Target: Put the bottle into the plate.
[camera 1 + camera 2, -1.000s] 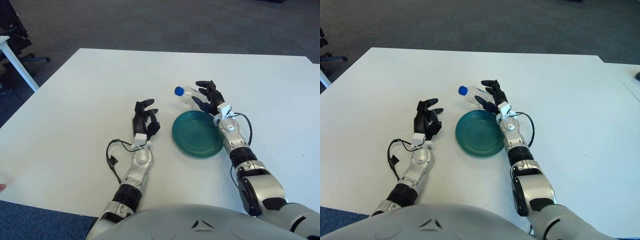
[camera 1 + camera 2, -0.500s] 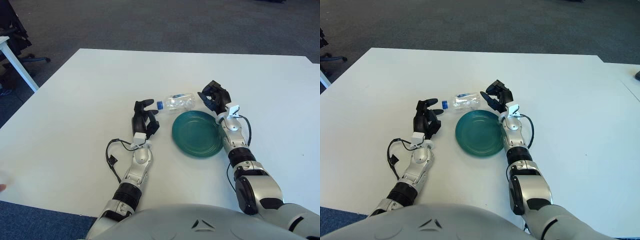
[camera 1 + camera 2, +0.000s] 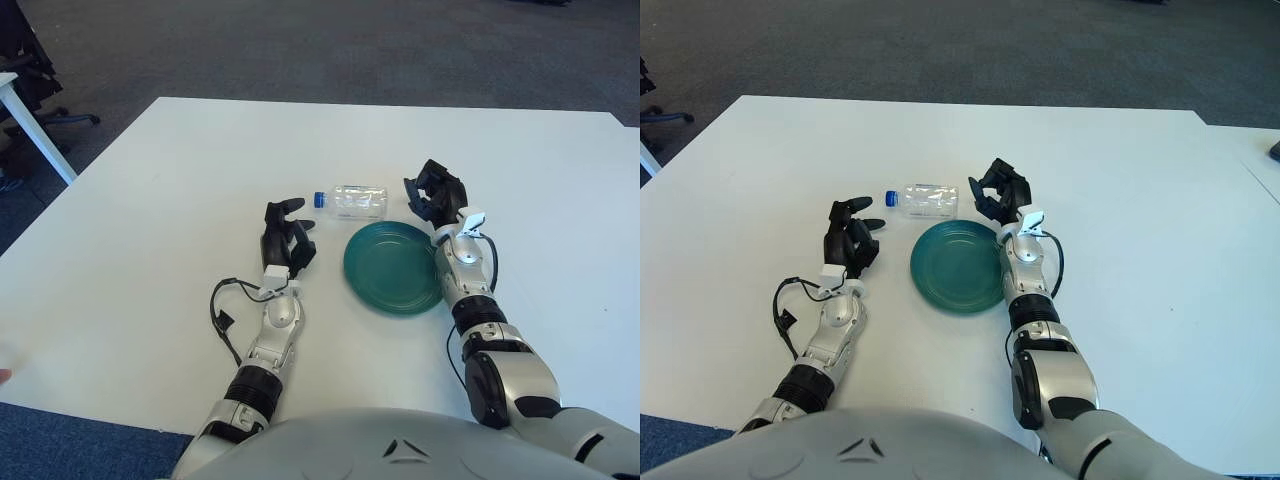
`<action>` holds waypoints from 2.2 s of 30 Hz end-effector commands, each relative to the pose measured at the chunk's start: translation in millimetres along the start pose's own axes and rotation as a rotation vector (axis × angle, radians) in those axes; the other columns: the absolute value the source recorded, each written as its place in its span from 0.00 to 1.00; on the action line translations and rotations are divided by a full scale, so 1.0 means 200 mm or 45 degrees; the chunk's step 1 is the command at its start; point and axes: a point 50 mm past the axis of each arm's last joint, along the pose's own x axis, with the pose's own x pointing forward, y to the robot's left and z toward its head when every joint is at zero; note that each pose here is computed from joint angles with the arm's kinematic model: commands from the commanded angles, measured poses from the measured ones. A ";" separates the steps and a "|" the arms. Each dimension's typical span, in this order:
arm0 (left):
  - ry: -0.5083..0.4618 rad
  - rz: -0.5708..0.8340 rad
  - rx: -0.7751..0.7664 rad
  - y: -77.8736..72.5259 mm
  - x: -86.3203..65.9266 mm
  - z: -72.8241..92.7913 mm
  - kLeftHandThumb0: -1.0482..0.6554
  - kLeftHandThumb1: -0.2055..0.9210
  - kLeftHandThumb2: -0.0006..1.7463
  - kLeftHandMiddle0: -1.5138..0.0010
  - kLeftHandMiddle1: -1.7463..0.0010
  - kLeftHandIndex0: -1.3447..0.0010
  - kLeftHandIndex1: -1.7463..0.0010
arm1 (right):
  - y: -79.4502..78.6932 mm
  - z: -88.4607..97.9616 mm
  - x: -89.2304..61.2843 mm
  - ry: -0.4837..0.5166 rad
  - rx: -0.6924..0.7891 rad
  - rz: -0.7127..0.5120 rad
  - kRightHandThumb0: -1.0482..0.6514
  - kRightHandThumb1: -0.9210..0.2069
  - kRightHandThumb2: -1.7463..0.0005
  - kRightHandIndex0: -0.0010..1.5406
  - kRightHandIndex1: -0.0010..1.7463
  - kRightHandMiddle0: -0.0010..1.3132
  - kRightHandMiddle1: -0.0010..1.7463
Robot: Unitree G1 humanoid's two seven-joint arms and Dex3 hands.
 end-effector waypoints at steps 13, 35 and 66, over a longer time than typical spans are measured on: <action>0.198 0.004 -0.072 -0.07 -0.14 -0.13 0.25 1.00 0.53 0.59 0.29 0.72 0.22 | -0.02 0.02 0.01 -0.039 0.041 -0.043 0.31 0.17 0.65 0.72 1.00 0.65 1.00; 0.182 0.018 0.029 -0.05 -0.12 -0.11 0.23 1.00 0.52 0.64 0.31 0.76 0.25 | -0.11 -0.01 -0.03 -0.017 0.023 -0.085 0.34 0.46 0.33 0.69 1.00 0.48 1.00; 0.202 0.018 0.003 0.04 -0.06 -0.10 0.32 0.89 0.47 0.64 0.39 0.71 0.28 | -0.42 -0.05 -0.17 0.038 -0.035 -0.239 0.31 0.63 0.17 0.65 1.00 0.53 1.00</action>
